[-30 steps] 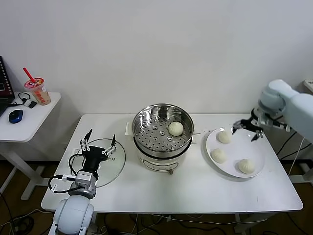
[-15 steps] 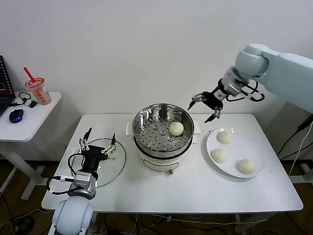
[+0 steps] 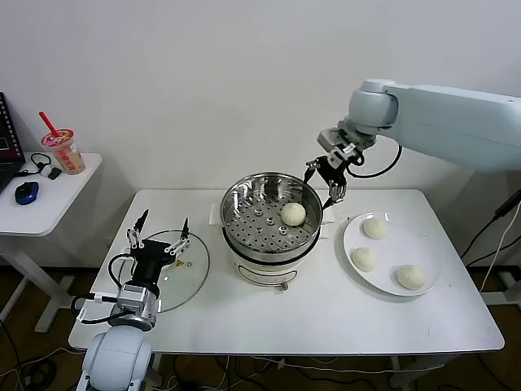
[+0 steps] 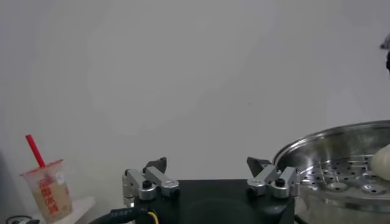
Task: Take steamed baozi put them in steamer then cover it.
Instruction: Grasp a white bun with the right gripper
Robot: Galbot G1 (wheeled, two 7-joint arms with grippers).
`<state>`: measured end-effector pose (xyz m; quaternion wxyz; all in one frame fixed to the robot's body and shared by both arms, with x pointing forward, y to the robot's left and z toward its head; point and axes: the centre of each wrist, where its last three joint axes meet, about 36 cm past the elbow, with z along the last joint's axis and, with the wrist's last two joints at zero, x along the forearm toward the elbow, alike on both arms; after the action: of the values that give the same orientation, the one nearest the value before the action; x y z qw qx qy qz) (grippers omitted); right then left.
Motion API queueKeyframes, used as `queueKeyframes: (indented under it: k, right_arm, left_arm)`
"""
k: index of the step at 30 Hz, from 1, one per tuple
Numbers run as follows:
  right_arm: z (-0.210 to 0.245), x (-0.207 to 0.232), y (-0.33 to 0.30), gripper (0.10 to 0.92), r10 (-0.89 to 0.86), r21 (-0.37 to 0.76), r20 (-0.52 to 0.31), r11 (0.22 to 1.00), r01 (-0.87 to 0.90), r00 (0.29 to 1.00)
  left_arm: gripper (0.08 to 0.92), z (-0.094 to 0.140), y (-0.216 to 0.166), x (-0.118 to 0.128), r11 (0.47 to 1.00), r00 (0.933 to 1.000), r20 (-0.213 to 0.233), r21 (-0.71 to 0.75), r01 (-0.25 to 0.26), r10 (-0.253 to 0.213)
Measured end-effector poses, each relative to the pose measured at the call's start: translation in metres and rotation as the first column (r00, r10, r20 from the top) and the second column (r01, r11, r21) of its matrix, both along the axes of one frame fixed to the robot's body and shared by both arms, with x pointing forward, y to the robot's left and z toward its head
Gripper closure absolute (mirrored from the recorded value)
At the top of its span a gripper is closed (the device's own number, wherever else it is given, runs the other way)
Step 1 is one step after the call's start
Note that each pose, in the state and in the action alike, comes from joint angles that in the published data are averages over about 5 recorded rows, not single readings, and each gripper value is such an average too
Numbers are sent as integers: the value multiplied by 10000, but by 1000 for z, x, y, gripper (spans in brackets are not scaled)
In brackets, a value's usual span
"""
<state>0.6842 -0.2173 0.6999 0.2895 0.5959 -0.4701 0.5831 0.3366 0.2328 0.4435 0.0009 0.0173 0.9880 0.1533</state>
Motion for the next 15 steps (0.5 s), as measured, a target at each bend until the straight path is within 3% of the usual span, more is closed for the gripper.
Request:
queueKeyframes:
  k: [15]
  right_arm:
    - [-35,29,36,200,-1976,-270,-499,9802,1964,9790]
  left_arm:
    - [177,-5,6,1,9999,9999,-103,-13,-100,99]
